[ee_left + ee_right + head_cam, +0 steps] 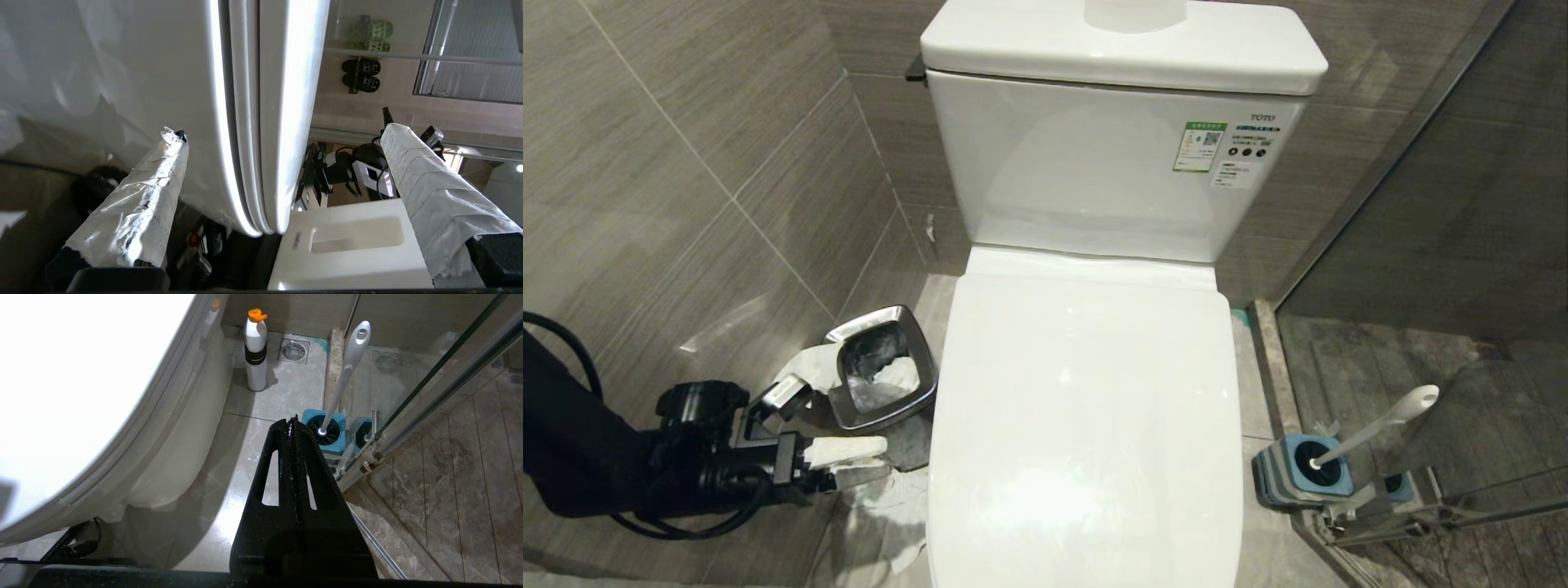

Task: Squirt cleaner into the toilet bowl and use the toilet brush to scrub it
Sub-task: Use the left hand to lift the toilet lid slightly

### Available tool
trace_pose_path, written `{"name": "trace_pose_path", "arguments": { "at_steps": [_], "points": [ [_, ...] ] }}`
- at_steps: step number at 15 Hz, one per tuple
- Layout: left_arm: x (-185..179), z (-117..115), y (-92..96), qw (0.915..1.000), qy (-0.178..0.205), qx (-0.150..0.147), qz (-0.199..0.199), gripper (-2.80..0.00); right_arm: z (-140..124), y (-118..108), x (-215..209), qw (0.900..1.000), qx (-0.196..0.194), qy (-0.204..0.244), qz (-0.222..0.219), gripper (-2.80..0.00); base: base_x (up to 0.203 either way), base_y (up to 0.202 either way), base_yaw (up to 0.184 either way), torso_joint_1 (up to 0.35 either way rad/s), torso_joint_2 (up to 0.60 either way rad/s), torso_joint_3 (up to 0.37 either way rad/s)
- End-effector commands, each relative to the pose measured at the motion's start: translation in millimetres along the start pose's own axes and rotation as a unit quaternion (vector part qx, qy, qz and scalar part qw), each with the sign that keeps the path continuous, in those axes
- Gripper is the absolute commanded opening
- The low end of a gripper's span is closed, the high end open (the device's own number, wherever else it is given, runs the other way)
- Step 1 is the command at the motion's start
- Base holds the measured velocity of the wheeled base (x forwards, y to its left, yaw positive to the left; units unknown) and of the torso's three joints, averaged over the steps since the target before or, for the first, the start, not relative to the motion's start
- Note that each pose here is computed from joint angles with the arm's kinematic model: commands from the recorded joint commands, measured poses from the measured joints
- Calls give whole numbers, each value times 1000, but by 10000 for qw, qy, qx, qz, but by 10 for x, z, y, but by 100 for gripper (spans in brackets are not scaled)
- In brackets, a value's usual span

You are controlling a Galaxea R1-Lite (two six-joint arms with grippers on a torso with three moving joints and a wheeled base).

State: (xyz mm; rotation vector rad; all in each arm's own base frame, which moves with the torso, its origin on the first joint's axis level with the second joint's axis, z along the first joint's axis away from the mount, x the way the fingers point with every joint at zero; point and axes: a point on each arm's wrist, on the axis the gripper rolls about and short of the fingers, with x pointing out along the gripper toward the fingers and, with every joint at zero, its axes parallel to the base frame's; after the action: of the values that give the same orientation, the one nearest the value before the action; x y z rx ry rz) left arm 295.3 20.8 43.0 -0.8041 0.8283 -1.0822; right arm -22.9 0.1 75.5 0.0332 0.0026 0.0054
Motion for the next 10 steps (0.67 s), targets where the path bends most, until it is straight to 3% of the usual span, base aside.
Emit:
{"name": "trace_pose_path", "arguments": {
  "at_steps": [1, 6, 10],
  "points": [
    [-4, -44, -13, 10000, 10, 20, -13, 0, -1, 0, 0, 10000, 3, 3, 3, -280, 0, 0, 0, 0, 0, 0],
    [-29, -116, -6, 10000, -7, 38, 29, 0, -1, 0, 0, 10000, 3, 3, 3, -280, 0, 0, 0, 0, 0, 0],
    [-29, -300, -159, 9996, 61, 178, 213, 0, -1, 0, 0, 10000, 3, 3, 3, -280, 0, 0, 0, 0, 0, 0]
  ]
}}
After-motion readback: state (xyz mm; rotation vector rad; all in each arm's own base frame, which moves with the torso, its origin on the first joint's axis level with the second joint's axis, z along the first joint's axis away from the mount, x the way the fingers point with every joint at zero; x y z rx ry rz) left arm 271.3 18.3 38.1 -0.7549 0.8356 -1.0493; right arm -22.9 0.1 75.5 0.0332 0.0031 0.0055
